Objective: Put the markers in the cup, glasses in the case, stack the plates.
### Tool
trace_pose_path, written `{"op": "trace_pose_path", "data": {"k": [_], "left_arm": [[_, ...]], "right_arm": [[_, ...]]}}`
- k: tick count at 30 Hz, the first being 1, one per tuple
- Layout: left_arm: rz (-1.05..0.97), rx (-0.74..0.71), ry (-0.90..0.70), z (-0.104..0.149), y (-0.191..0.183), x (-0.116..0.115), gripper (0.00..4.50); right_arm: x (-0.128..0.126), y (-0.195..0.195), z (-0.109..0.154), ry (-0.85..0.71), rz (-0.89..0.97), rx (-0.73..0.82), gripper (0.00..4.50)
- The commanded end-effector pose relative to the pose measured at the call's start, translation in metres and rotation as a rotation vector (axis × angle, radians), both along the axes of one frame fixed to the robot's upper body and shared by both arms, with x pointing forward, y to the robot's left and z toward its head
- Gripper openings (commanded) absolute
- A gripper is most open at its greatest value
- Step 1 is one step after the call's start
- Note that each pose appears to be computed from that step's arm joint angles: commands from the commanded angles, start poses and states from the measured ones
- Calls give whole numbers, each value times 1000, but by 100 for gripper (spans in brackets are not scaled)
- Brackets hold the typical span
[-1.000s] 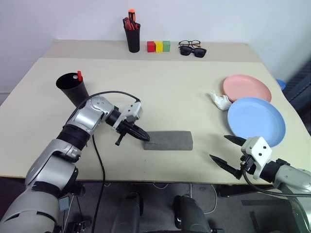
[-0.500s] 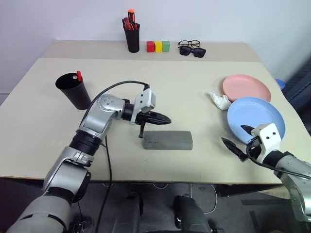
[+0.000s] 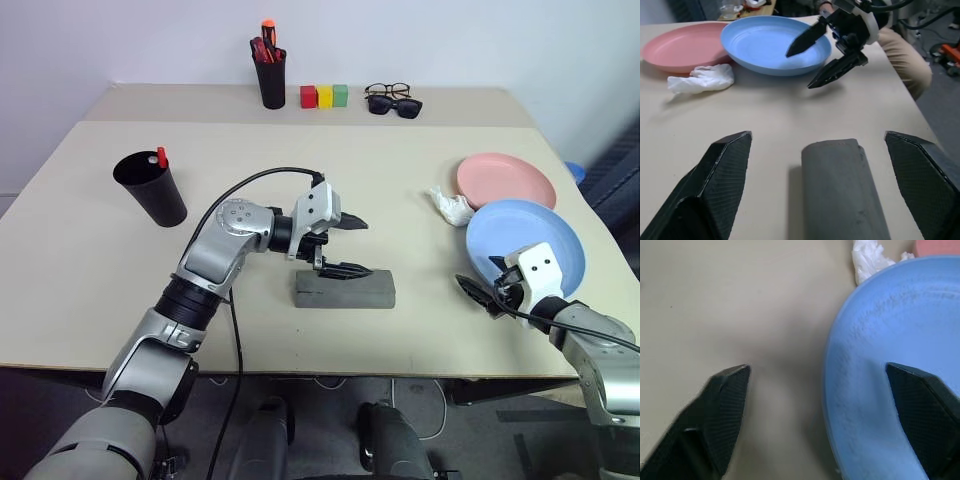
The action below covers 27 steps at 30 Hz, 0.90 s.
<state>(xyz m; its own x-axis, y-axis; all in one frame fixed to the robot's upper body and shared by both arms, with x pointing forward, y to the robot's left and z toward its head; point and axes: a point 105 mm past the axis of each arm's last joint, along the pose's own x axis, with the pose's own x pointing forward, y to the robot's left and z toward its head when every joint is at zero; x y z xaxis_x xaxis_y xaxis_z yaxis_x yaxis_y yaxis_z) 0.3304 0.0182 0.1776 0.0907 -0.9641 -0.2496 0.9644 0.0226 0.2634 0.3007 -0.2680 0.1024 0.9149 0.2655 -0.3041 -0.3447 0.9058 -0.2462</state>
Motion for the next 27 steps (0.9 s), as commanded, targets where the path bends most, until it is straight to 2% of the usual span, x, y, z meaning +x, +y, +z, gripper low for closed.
{"op": "trace_pose_path", "data": {"k": [1,5,12,17,20,24,27], "left_arm": [[18,-39,-53,19,2,1,450],[40,-43,-55,21,5,2,450],[52,-40,-47,20,8,1,450],[50,-45,-36,19,8,-2,450],[54,-50,-27,17,9,-3,450],[59,-57,-13,14,6,-3,450],[61,-64,-2,13,4,-3,450]], "right_arm": [[4,-3,3,-7,-18,-17,216],[6,-5,0,3,-26,-35,11],[6,-6,6,-26,-41,-48,4],[6,-9,32,-109,-75,-115,4],[9,-7,58,-179,-76,-205,4],[25,1,87,-262,-40,-267,4],[47,3,96,-277,5,-292,4]]}}
